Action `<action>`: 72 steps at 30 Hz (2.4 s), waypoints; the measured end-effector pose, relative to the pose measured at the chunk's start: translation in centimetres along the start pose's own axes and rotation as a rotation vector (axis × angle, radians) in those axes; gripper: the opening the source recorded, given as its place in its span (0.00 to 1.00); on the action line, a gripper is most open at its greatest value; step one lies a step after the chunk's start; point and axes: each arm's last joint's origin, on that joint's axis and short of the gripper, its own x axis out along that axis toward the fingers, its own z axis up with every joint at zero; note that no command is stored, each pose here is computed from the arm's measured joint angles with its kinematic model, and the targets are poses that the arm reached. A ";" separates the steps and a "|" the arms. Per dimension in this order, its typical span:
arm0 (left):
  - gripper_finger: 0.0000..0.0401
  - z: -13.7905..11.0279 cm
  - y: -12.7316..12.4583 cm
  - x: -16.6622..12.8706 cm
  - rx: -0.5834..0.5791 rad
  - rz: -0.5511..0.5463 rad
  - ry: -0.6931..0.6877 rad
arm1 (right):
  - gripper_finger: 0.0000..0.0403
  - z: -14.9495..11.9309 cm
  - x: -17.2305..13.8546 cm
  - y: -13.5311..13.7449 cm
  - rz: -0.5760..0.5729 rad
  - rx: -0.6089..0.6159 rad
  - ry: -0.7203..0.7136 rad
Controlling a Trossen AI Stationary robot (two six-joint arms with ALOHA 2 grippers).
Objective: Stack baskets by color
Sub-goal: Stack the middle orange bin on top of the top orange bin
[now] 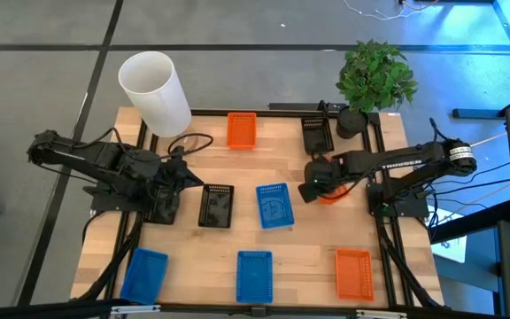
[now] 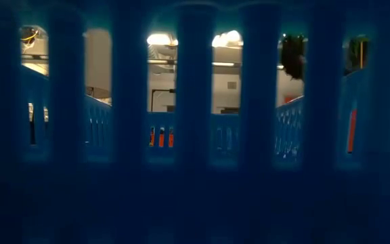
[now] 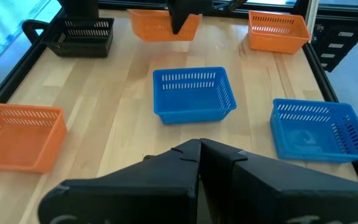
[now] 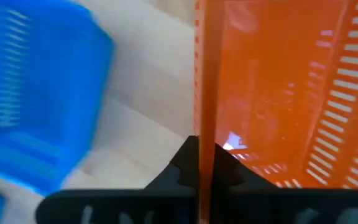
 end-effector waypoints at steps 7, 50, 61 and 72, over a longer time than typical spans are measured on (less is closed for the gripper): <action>0.00 0.0 0.1 0.0 0.087 0.027 -0.005 | 0.00 2.3 -4.6 2.8 0.097 -0.205 -0.192; 0.24 3.0 2.7 -0.1 0.713 0.398 -0.158 | 0.00 12.7 -7.0 12.3 0.032 -1.202 -0.280; 0.24 2.9 2.3 0.0 0.966 0.292 -0.169 | 0.00 13.0 -6.1 14.2 -0.054 -1.590 -0.188; 0.24 2.6 1.7 2.9 1.001 0.163 -0.115 | 0.00 11.0 -5.7 15.5 -0.099 -1.800 -0.176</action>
